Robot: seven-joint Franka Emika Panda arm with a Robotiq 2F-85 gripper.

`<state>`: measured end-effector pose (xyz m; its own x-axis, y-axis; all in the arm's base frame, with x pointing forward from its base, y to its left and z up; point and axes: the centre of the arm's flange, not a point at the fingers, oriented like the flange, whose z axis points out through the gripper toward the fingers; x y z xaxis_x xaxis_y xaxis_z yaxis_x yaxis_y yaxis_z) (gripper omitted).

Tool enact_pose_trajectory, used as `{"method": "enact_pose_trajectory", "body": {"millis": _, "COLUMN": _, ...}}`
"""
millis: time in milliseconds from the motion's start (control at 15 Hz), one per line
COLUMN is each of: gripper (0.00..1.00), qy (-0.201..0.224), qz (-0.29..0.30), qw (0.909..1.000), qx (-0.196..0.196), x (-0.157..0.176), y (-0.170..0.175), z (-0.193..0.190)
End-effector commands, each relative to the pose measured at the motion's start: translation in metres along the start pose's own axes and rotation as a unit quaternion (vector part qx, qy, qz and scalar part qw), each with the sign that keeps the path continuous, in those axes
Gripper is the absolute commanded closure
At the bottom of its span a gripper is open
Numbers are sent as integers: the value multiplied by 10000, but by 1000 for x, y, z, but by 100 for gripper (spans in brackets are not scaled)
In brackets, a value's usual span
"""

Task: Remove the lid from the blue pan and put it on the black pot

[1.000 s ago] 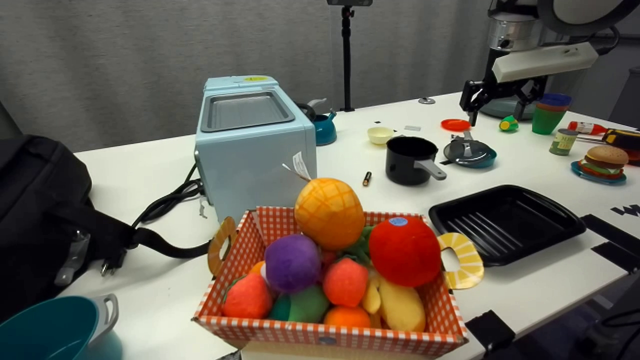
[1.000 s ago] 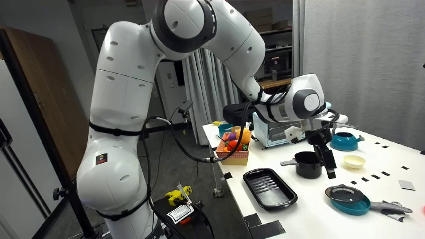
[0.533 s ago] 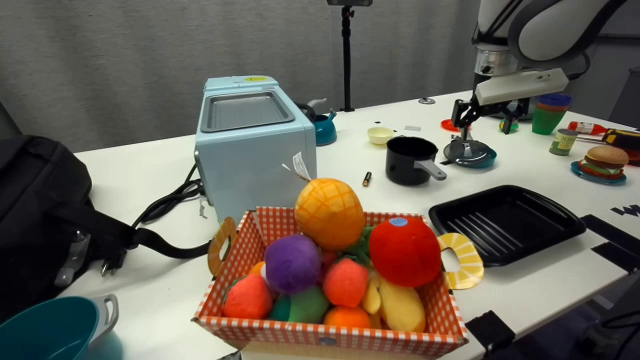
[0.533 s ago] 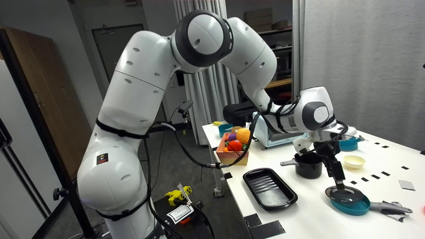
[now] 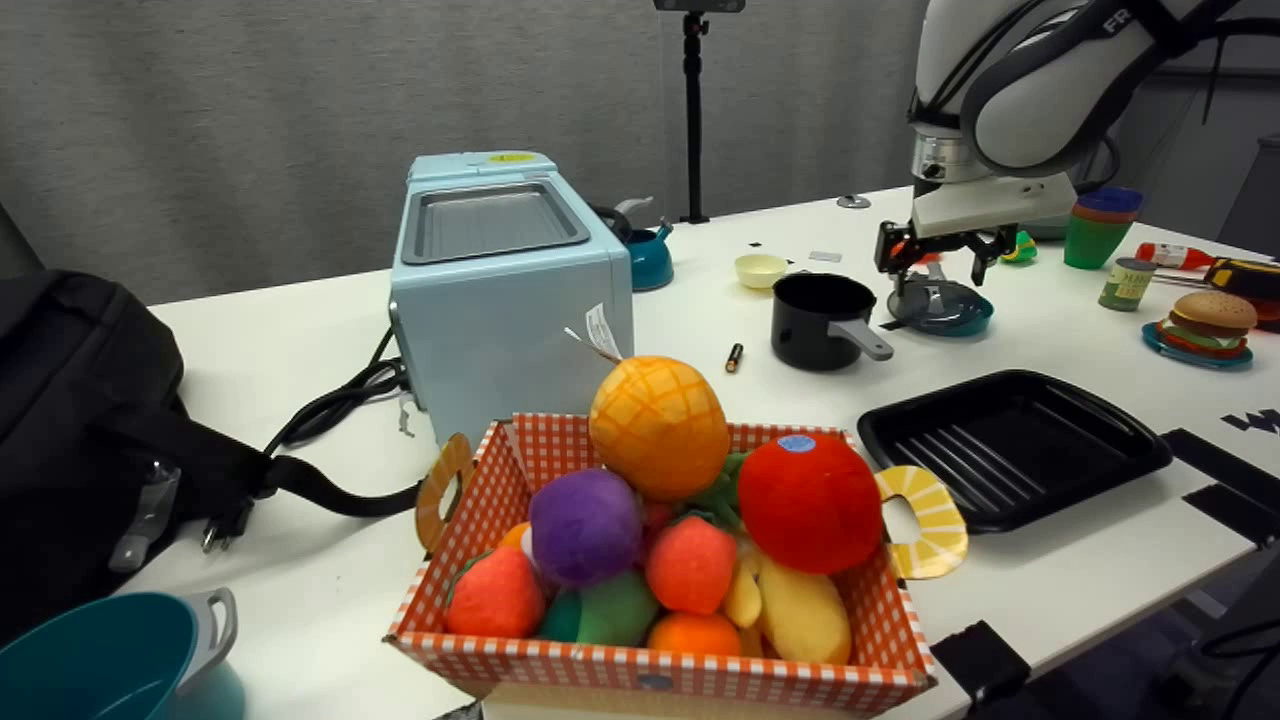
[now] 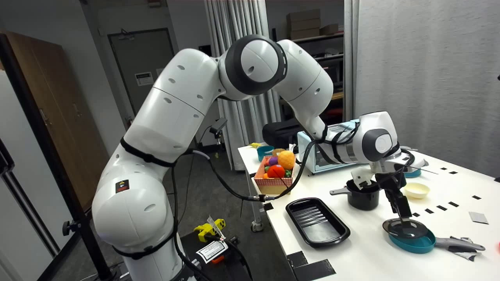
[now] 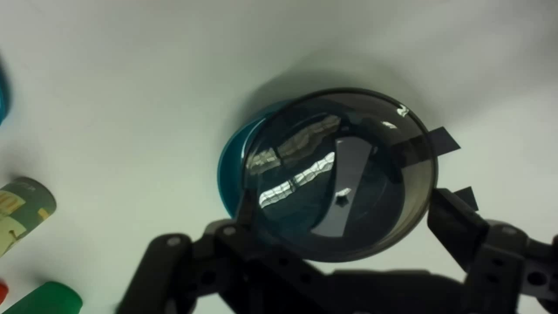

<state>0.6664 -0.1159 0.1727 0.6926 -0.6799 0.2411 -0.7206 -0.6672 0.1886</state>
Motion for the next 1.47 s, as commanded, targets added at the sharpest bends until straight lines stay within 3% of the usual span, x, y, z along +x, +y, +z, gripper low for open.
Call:
{"method": "enact_pose_trajectory", "body": {"millis": 0, "gripper": 26, "qy": 18, "qz": 113, "qw": 9999, "qx": -101, "x": 13, "y": -15, "z": 14}}
{"method": "enact_pose_trajectory", "body": {"millis": 133, "gripper": 35, "qy": 16, "qz": 132, "qw": 9998, "qx": -126, "x": 15, "y": -16, "z": 20}}
{"method": "enact_pose_trajectory", "body": {"millis": 667, "gripper": 97, "qy": 83, "qz": 145, "qw": 9998, "qx": -126, "x": 21, "y": -14, "z": 3}}
{"method": "enact_pose_trajectory", "body": {"millis": 800, "gripper": 100, "qy": 98, "qz": 137, "qw": 9998, "qx": -47, "x": 21, "y": -13, "z": -7}}
{"method": "enact_pose_trajectory", "body": {"millis": 933, "gripper": 96, "qy": 98, "qz": 163, "qw": 9998, "qx": 78, "x": 24, "y": -14, "z": -22}}
{"method": "enact_pose_trajectory", "body": {"millis": 1400, "gripper": 96, "qy": 267, "qz": 176, "qw": 9952, "qx": 922, "x": 22, "y": -37, "z": -99}}
